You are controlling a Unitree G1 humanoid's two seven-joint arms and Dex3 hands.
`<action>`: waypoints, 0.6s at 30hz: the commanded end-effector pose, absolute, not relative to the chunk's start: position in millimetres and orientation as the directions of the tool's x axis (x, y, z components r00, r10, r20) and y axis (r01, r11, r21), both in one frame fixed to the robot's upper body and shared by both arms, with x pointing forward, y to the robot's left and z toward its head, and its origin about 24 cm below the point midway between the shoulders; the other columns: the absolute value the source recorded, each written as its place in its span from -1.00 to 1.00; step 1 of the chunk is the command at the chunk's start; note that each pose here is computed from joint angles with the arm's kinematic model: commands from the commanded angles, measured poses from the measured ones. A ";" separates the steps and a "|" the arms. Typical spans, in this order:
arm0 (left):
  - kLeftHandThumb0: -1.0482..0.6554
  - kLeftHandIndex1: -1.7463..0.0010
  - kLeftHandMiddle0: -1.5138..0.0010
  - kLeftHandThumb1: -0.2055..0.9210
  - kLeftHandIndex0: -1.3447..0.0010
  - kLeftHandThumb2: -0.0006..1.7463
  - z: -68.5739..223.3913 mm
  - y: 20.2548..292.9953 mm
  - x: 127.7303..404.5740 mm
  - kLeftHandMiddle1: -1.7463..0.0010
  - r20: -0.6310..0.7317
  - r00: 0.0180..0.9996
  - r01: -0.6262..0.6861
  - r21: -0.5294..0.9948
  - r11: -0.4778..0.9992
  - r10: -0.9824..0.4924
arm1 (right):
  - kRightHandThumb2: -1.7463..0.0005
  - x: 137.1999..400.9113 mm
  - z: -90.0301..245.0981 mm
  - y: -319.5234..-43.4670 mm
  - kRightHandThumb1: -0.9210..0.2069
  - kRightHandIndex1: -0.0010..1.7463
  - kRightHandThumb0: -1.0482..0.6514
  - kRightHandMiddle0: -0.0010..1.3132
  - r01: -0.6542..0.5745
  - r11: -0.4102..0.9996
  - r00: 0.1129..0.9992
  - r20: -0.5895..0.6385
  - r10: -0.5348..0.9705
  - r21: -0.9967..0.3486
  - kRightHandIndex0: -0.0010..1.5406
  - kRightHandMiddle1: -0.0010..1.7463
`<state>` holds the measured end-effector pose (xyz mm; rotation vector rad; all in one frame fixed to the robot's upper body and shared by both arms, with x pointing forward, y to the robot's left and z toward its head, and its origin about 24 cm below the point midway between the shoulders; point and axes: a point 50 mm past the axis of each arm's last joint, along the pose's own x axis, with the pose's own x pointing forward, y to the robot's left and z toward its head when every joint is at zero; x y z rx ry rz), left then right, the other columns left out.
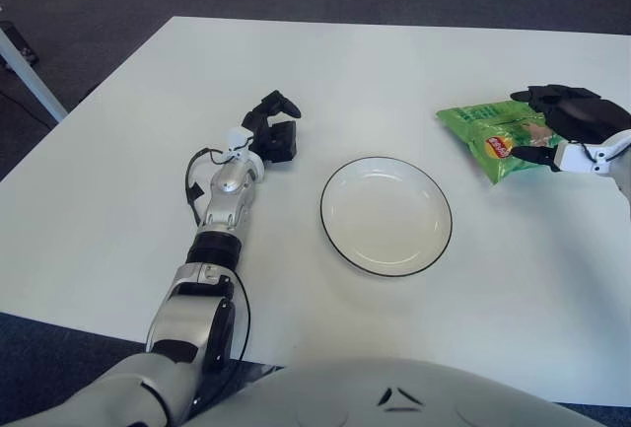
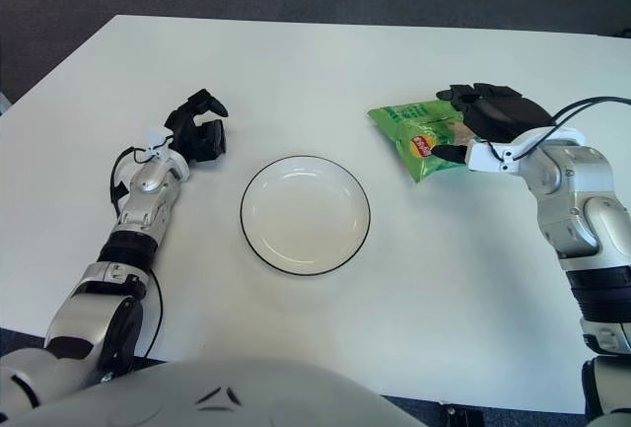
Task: Put the snack into the plate.
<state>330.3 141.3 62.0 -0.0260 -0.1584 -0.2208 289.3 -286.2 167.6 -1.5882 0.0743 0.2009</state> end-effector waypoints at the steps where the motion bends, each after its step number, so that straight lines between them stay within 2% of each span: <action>1: -0.29 -1.00 -0.45 0.13 0.22 0.35 31.0 143.0 314.6 -1.00 0.053 0.979 0.198 -0.041 0.979 -0.196 | 0.29 300.6 162.6 -293.3 -1.00 -1.00 -0.92 -1.00 -0.178 -0.038 0.981 -0.181 0.066 -0.983 -1.00 -0.47; 11: -0.29 -1.00 -0.45 0.12 0.22 0.35 31.6 143.7 313.3 -1.00 0.047 0.979 0.199 -0.034 0.979 -0.198 | 0.38 311.5 149.8 -299.6 -1.00 -1.00 -0.98 -1.00 -0.304 -0.070 0.939 -0.311 0.144 -0.950 -1.00 -0.49; 18: -0.29 -1.00 -0.46 0.12 0.22 0.35 31.8 144.4 312.1 -1.00 0.049 0.978 0.205 -0.037 0.978 -0.203 | 0.48 319.5 142.1 -300.5 -1.00 -1.00 -0.99 -1.00 -0.452 -0.131 0.862 -0.470 0.191 -0.882 -1.00 -0.58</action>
